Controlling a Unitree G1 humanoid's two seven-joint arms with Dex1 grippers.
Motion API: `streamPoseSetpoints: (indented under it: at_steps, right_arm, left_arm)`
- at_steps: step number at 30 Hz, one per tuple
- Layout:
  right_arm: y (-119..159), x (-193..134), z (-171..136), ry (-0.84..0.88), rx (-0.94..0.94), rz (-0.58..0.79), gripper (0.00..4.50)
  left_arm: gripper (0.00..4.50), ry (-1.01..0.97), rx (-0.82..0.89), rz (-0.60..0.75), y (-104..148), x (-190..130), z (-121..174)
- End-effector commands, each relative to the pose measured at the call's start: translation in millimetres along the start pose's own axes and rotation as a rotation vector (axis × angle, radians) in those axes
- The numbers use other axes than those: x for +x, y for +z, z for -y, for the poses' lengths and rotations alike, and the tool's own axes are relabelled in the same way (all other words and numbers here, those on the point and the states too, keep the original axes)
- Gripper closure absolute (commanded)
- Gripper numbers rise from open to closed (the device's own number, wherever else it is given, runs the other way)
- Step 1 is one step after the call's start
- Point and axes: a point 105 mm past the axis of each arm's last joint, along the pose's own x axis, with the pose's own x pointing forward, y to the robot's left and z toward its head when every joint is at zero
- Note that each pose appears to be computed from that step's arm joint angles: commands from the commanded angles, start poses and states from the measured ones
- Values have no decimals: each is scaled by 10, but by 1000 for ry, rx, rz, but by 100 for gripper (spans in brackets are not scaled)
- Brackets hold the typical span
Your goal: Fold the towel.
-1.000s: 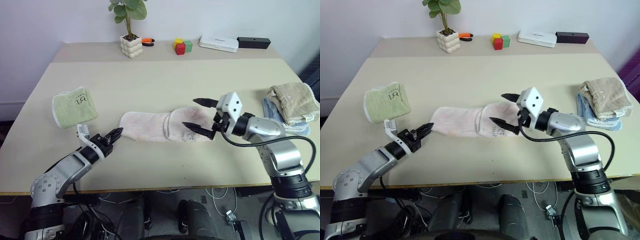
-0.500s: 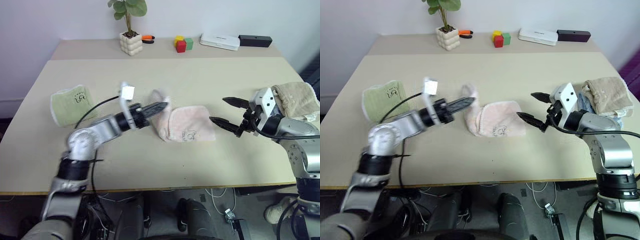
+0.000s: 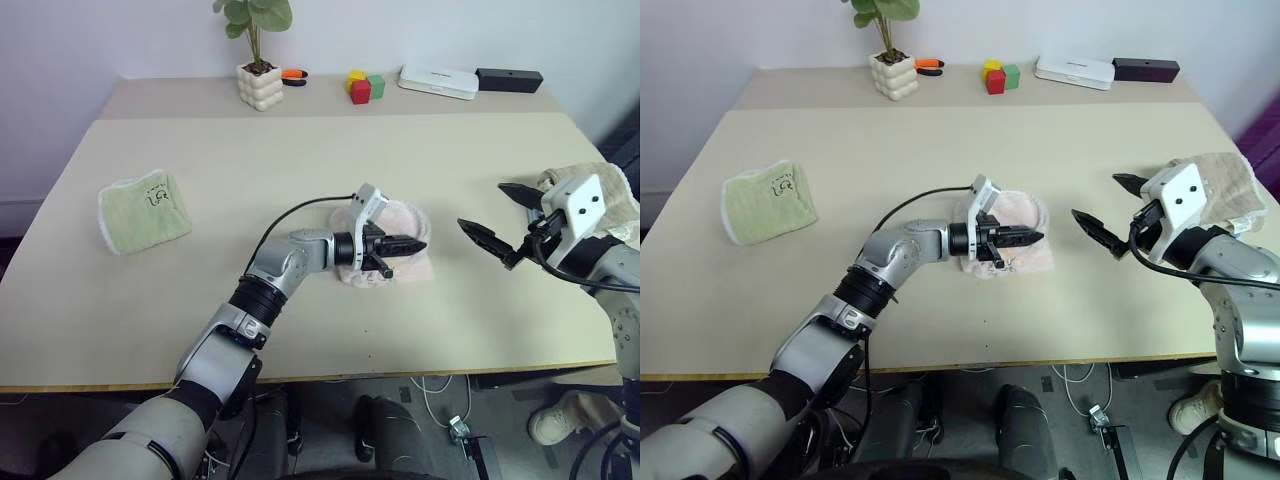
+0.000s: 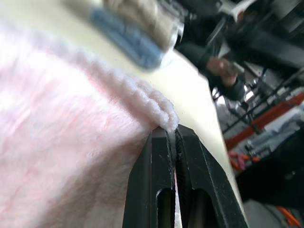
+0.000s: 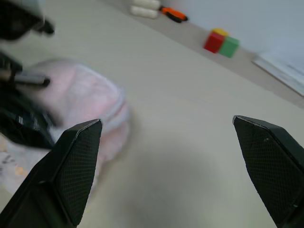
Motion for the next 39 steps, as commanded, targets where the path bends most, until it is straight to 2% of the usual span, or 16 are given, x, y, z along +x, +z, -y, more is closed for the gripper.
streamPoseSetpoints:
  at_steps: [1, 4, 11, 16, 19, 21, 23, 25, 26, 28, 29, 31, 33, 34, 35, 39]
  right_arm:
    - [169, -58, 75, -53, -60, 46, 0]
    - [163, -34, 55, -50, -55, 50, 0]
    - [200, 109, 40, -33, -68, 79, 0]
    - [272, 179, 296, -155, -127, 113, 0]
    - [284, 175, 568, -301, -138, 124, 0]
    - [312, 194, 659, -374, -76, 167, 0]
    - [356, 257, 614, -405, 5, 234, 0]
    - [383, 320, 500, -408, 66, 288, 51]
    - [371, 357, 429, -401, 101, 303, 82]
    - [319, 464, 248, -386, 187, 316, 176]
    - [292, 529, 138, -375, 255, 325, 229]
    - [273, 676, -152, -312, 353, 330, 341]
    - [297, 779, -418, -244, 398, 331, 432]
    - [302, 807, -503, -234, 417, 330, 450]
    - [296, 837, -578, -225, 442, 327, 450]
    - [155, 968, -855, -185, 491, 263, 450]
  left_arm:
    - [448, -75, 57, 11, 107, 87, 111]
    - [353, -131, 24, -3, 73, 104, 171]
    - [3, -184, 33, -6, 58, 34, 268]
    - [3, -232, 101, 19, 141, -112, 372]
    - [3, -241, 152, 124, 321, -239, 439]
    - [3, -213, 173, 194, 462, -331, 442]
    - [3, -62, 169, 274, 641, -427, 274]
    - [0, 143, 179, 315, 749, -528, 12]
    - [53, 213, 199, 344, 795, -588, -68]
    - [129, 335, 180, 426, 880, -715, -210]
    - [186, 377, 166, 454, 896, -751, -254]
    - [294, 402, 142, 489, 904, -760, -272]
    - [377, 406, 110, 493, 875, -724, -278]
    - [426, 416, 110, 484, 852, -699, -290]
    - [443, 419, 95, 476, 818, -670, -300]
    - [443, 428, 69, 422, 622, -520, -290]
